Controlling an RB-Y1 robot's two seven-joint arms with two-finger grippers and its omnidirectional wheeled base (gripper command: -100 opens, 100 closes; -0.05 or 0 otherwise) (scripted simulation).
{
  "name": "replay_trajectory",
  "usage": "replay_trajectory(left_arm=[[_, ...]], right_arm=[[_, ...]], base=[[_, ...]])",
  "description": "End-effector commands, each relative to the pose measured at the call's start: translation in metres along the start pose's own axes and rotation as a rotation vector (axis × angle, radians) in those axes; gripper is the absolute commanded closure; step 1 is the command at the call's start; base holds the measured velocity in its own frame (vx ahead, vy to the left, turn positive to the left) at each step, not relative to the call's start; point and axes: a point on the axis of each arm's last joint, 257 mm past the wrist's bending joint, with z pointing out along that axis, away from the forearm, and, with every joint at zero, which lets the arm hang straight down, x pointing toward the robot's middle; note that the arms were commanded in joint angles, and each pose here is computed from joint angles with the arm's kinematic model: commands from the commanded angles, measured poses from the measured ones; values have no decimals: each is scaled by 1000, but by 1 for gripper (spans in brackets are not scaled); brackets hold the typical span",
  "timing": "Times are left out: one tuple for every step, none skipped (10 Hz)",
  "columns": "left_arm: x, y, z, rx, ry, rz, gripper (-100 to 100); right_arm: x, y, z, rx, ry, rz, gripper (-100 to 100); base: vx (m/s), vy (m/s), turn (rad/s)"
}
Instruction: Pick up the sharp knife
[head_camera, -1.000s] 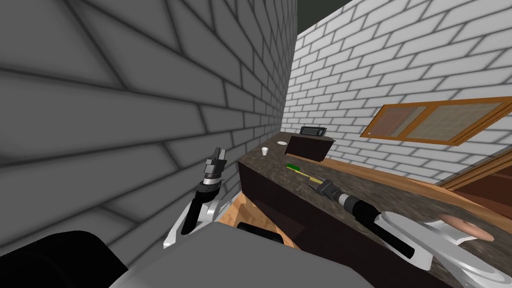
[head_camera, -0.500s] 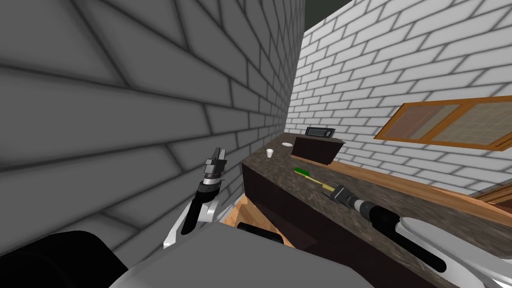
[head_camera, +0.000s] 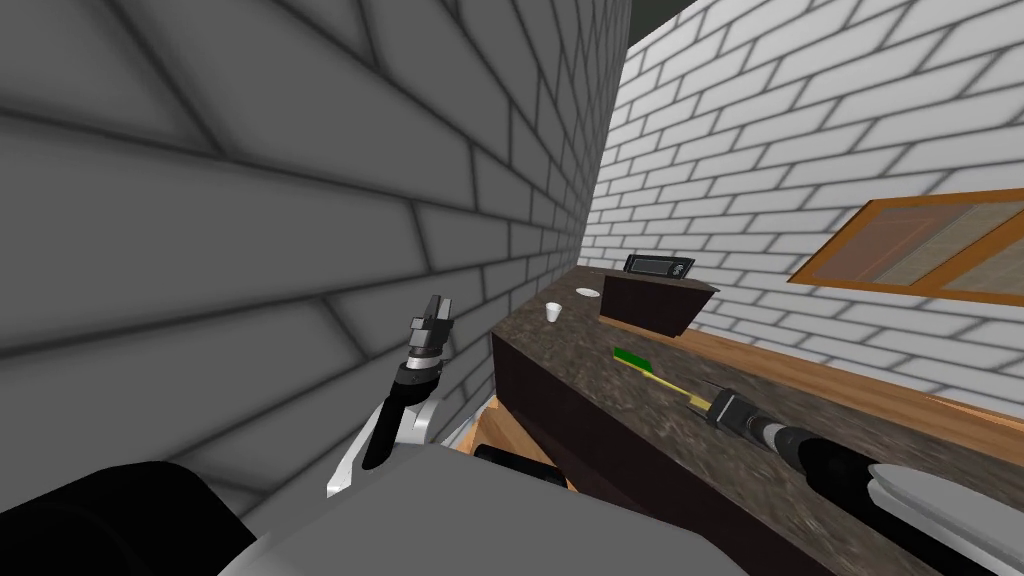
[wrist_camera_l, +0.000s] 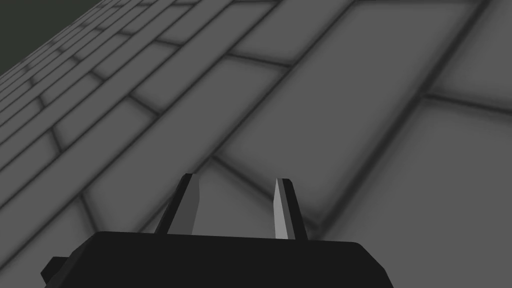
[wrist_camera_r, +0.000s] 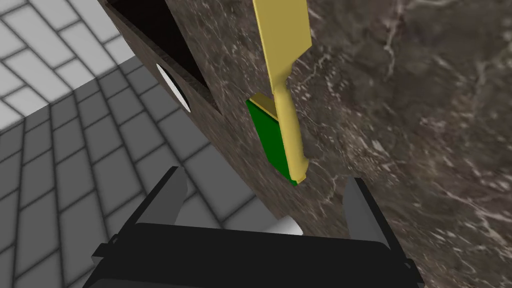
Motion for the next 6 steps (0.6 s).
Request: replay_trajectory(left_arm=[[0,0,0,0,0,0,0],[0,0,0,0,0,0,0],[0,0,0,0,0,0,0],[0,0,0,0,0,0,0],[0,0,0,0,0,0,0],[0,0,0,0,0,0,0]], right_arm=[[15,-4,0,8,34,-19,-100],[41,-9,-7,12,90,-54,-100],[64,-11,-15,13,143,-85,-100],[85,-12,-23,11,190,-112,-100],[104,-12,-31,6,233,-135,-100],[104,-12,-31,6,233,-135,-100]], base=[[62,63,26],[64,91,53],[97,98,69],[113,95,81],[146,101,56],[112,87,21]])
